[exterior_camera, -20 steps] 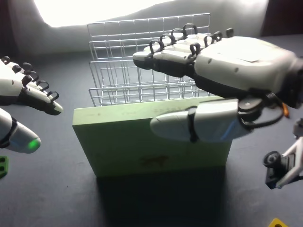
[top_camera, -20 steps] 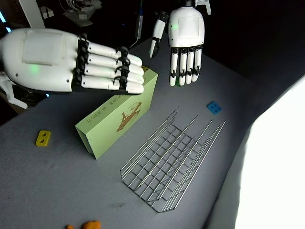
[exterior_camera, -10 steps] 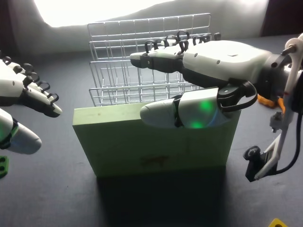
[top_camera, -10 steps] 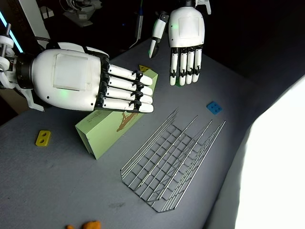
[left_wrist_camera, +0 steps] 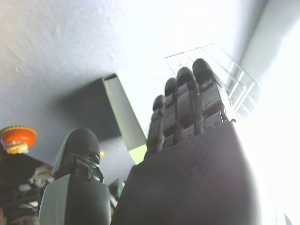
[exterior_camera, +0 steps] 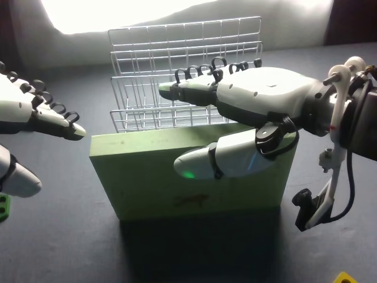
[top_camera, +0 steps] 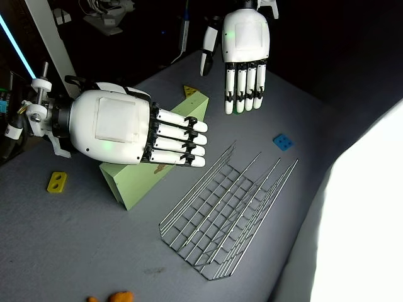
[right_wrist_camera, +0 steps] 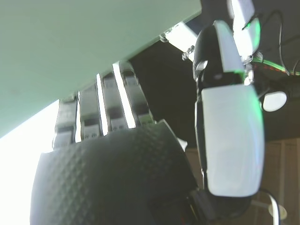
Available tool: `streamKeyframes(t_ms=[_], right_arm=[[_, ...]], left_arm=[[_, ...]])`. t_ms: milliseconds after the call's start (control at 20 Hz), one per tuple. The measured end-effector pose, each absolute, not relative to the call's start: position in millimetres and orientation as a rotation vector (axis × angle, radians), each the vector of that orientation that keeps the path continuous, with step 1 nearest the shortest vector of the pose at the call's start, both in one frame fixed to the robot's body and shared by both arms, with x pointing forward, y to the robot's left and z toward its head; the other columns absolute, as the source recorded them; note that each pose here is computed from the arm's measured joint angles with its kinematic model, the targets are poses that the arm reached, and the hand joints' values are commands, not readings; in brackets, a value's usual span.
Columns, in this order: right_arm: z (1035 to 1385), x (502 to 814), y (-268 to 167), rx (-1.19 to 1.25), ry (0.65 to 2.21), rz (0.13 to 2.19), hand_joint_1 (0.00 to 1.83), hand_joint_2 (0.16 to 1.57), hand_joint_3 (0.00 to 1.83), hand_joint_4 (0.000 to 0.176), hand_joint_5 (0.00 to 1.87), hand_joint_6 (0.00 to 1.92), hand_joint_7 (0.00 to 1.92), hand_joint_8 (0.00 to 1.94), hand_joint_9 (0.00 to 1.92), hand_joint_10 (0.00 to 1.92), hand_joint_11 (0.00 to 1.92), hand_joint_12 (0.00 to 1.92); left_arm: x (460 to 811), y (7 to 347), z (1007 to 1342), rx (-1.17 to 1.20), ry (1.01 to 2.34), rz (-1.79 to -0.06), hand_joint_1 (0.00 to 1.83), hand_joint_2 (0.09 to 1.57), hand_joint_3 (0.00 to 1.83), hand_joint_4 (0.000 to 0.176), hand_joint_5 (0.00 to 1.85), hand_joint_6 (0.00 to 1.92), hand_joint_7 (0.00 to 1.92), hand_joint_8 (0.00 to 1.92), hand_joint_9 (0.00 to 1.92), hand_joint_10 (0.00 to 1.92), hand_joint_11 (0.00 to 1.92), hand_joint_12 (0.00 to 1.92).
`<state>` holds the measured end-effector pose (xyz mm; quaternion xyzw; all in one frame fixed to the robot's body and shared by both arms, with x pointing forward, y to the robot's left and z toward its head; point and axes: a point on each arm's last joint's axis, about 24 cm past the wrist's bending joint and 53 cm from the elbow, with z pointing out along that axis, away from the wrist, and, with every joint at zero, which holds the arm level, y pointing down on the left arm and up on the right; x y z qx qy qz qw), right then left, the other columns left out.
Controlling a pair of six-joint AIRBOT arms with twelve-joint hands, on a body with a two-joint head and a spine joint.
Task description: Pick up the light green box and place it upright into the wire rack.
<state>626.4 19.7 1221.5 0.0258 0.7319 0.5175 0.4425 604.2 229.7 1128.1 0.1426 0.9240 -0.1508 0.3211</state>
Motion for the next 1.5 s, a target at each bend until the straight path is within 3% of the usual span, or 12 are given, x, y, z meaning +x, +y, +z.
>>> streamKeyframes(t_ms=[550,700,1050,1100,1150,1200,1250,1300,1450,1500], right_arm=[[1215.1,631.5,29.3,0.054,1.816,1.279,0.43,1.07,0.01,0.0,0.12,0.0,0.13,0.0,0.14,0.01,0.0,0.21],[1214.5,630.0,32.6,0.035,1.814,1.273,0.45,1.07,0.01,0.0,0.13,0.01,0.17,0.01,0.15,0.01,0.0,0.17],[1216.1,631.5,32.0,0.04,1.805,1.272,0.42,1.07,0.01,0.0,0.11,0.0,0.16,0.0,0.15,0.01,0.0,0.18],[1216.1,631.4,32.4,0.039,1.805,1.273,0.42,1.07,0.01,0.0,0.1,0.0,0.15,0.0,0.14,0.0,0.0,0.18],[1216.1,631.2,32.9,0.039,1.804,1.274,0.95,0.99,0.0,0.0,0.02,0.0,0.03,0.0,0.03,0.0,0.0,0.04],[1215.9,631.1,33.2,0.042,1.806,1.276,1.06,0.97,0.0,0.0,0.0,0.0,0.01,0.0,0.0,0.0,0.0,0.01],[1216.0,630.5,34.2,0.029,1.804,1.271,1.15,0.95,0.0,0.0,0.0,0.0,0.0,0.0,0.0,0.0,0.0,0.0],[1215.7,630.6,34.2,0.036,1.806,1.275,1.22,0.93,0.0,0.011,0.0,0.0,0.0,0.0,0.0,0.0,0.0,0.0],[1215.6,630.6,34.2,0.036,1.807,1.275,1.26,0.98,0.0,0.0,0.0,0.0,0.0,0.0,0.0,0.0,0.0,0.0],[1215.3,630.4,34.3,0.036,1.808,1.275,1.26,0.98,0.0,0.0,0.0,0.0,0.0,0.0,0.0,0.0,0.0,0.0]], left_arm=[[604.5,230.5,1128.0,0.375,2.427,-0.393,0.26,1.25,0.0,0.041,0.06,0.0,0.15,0.0,0.16,0.0,0.0,0.37],[604.6,230.5,1128.1,0.375,2.427,-0.393,0.28,1.25,0.0,0.041,0.12,0.01,0.19,0.0,0.19,0.01,0.0,0.51],[604.6,230.4,1128.1,0.375,2.427,-0.393,0.29,1.25,0.0,0.041,0.12,0.01,0.18,0.0,0.19,0.01,0.0,0.5],[604.6,230.4,1128.1,0.375,2.427,-0.393,0.3,1.25,0.0,0.036,0.1,0.0,0.15,0.0,0.16,0.0,0.0,0.42],[604.6,230.4,1128.1,0.375,2.427,-0.393,0.37,1.23,0.0,0.024,0.09,0.0,0.1,0.0,0.11,0.0,0.0,0.39],[604.6,230.4,1128.1,0.375,2.427,-0.393,0.38,1.23,0.0,0.021,0.08,0.0,0.09,0.0,0.1,0.0,0.0,0.38],[604.5,230.5,1128.0,0.375,2.427,-0.393,0.39,1.22,0.0,0.025,0.09,0.0,0.1,0.01,0.1,0.0,0.0,0.38],[604.6,230.4,1128.1,0.375,2.427,-0.393,0.39,1.23,0.0,0.023,0.09,0.0,0.1,0.0,0.11,0.0,0.0,0.41],[604.6,230.4,1128.2,0.375,2.426,-0.393,0.36,1.23,0.0,0.032,0.1,0.01,0.16,0.01,0.15,0.01,0.0,0.54],[604.5,230.5,1128.0,0.375,2.427,-0.393,0.39,1.23,0.0,0.021,0.11,0.01,0.17,0.01,0.15,0.01,0.0,0.49]])
